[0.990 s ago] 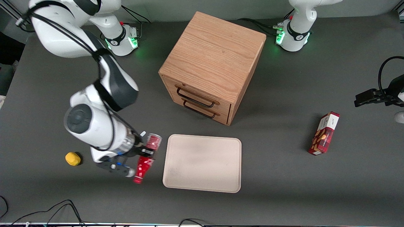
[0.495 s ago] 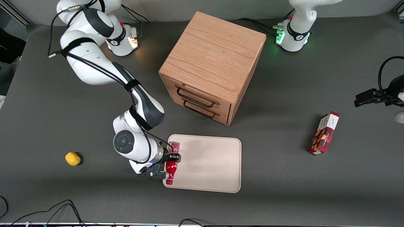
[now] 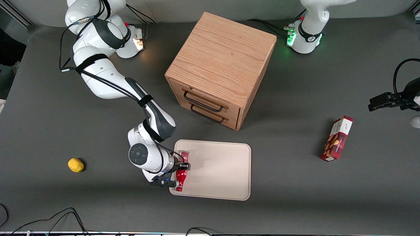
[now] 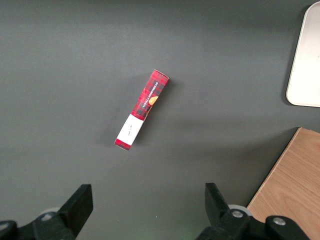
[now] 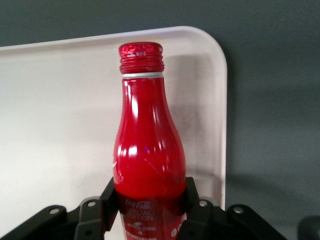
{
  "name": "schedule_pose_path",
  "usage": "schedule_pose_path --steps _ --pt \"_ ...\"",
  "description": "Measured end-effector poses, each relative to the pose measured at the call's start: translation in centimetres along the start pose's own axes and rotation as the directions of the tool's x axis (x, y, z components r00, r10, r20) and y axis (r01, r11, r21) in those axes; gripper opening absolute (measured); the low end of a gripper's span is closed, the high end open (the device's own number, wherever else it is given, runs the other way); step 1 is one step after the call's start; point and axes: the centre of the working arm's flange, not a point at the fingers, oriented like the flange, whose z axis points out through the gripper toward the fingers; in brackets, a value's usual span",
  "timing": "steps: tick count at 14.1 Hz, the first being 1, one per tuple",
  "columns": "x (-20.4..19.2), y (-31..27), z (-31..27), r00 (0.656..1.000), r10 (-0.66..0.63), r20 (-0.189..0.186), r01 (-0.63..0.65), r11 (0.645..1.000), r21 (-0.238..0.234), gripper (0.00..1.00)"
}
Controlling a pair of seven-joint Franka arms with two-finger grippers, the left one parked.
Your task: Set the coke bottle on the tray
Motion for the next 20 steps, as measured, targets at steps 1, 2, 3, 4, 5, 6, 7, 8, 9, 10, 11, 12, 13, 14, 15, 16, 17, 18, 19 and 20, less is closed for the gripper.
schedule_pose_path --steps 1,2,3,4,5,6,7,8,9,10,11,12,13,14,15,16,17,18,19,20 --pt "0.1 0.1 0.0 1.0 0.001 -0.001 -0.001 1.0 -0.001 0.55" --pt "0.1 0.2 -0.1 1.0 0.002 -0.003 -0.002 1.0 -0.003 0.55" --pt "0.2 0.2 -0.1 1.0 0.003 -0.004 -0.003 1.0 -0.004 0.55" --pt "0.2 0.3 0.0 1.0 0.003 -0.003 -0.003 1.0 -0.005 0.59" --pt "0.2 0.3 0.2 1.0 0.003 -0.005 -0.003 1.0 -0.004 0.7" --pt "0.2 0.4 0.4 1.0 0.004 -0.012 -0.004 1.0 0.001 0.78" --pt "0.3 0.4 0.5 1.0 0.004 -0.016 -0.004 1.0 0.002 0.87" --pt "0.4 0.5 0.4 1.0 0.005 -0.024 -0.005 1.0 0.004 0.99" --pt "0.6 0.5 0.1 0.999 0.006 -0.033 -0.005 1.0 0.007 1.0" --pt "0.8 0.5 -0.6 0.999 0.005 -0.044 -0.005 1.0 0.009 1.0" --pt "1.1 0.3 -1.9 0.998 0.003 -0.057 -0.002 1.0 0.009 1.0" --pt "1.5 0.4 -3.9 0.998 0.002 -0.068 -0.002 1.0 0.003 1.0" --pt "2.0 0.7 -6.6 0.998 0.006 -0.07 -0.007 1.0 -0.013 1.0" --pt "2.4 1.5 -9.7 0.998 0.012 -0.066 -0.015 0.999 -0.034 1.0" --pt "2.8 2.6 -13.4 0.998 0.017 -0.058 -0.021 0.998 -0.061 1.0" --pt "2.9 4.0 -17.2 0.999 0.02 -0.043 -0.024 0.995 -0.092 1.0" --pt "2.9 5.6 -20.6 0.999 0.025 -0.021 -0.027 0.992 -0.125 1.0" --pt "2.7 7.5 -23.5 0.999 0.034 0.0 -0.033 0.988 -0.154 1.0" --pt "2.6 9.4 -26.1 0.999 0.042 0.009 -0.04 0.984 -0.171 1.0" --pt "2.4 11.2 -28.1 0.999 0.047 0.008 -0.045 0.982 -0.182 1.0"
